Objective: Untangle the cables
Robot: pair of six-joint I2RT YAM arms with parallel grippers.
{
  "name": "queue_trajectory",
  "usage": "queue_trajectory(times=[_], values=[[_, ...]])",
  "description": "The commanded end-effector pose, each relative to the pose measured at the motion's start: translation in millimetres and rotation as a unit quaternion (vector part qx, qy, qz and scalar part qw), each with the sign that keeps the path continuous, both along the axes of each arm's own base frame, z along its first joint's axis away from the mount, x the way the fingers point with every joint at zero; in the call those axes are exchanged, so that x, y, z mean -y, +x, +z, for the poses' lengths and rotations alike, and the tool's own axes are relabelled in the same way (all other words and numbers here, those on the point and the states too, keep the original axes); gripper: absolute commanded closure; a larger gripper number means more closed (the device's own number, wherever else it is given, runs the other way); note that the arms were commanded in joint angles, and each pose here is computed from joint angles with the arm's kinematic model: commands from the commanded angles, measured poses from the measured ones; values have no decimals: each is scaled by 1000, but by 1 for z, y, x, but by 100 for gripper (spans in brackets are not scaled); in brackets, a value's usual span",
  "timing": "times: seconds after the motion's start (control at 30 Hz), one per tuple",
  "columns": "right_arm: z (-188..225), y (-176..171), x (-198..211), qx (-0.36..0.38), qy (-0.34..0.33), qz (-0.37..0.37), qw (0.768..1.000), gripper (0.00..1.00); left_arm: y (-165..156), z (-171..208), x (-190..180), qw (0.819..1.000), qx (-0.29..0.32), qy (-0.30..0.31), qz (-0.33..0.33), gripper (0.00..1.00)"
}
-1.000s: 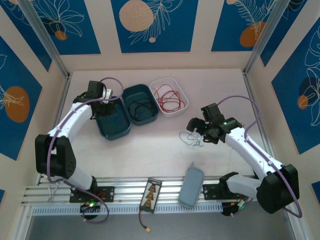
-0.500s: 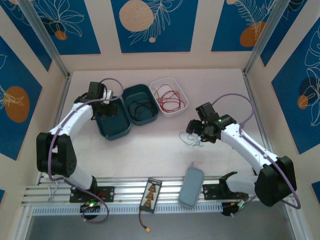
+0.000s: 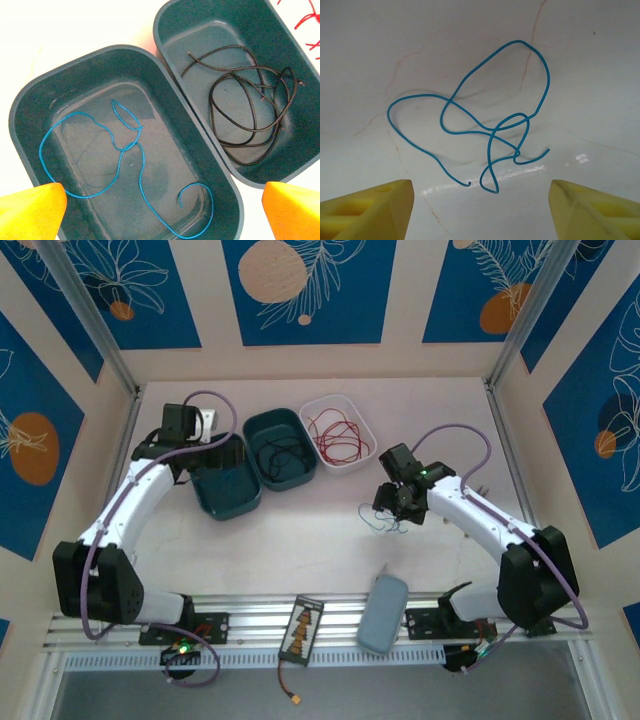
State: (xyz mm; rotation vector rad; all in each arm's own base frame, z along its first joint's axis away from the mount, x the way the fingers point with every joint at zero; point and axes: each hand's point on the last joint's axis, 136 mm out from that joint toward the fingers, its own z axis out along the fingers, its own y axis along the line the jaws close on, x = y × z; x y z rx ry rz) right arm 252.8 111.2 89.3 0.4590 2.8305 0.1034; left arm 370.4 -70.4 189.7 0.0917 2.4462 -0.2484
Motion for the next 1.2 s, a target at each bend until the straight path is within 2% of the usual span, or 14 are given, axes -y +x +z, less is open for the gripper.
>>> queue_trajectory(times=[0.0,0.27,0.57,0.73,0.9,1.03,1.17], values=[[-4,-1,1,-13,-12,-6,1000,32,-4,9,-5,1000,13,-6,12,0],[-24,-7,4,-47,-23,-20,998,43,-11,10,-4,999,21,-21,19,0],[-41,-6,-1,-57,-4,-29,998,51,-10,16,10,996,42,-76,11,0],[-50,-1,1,-56,-9,-33,998,63,-10,19,18,994,46,-101,2,0],[-47,2,7,-52,-28,-35,998,90,-16,31,40,985,75,-154,-36,0],[-35,4,6,-34,-24,-24,999,99,-29,42,70,974,103,-183,-87,0],[-14,8,-3,-3,-5,2,1000,100,-47,47,108,958,119,-214,-148,0]])
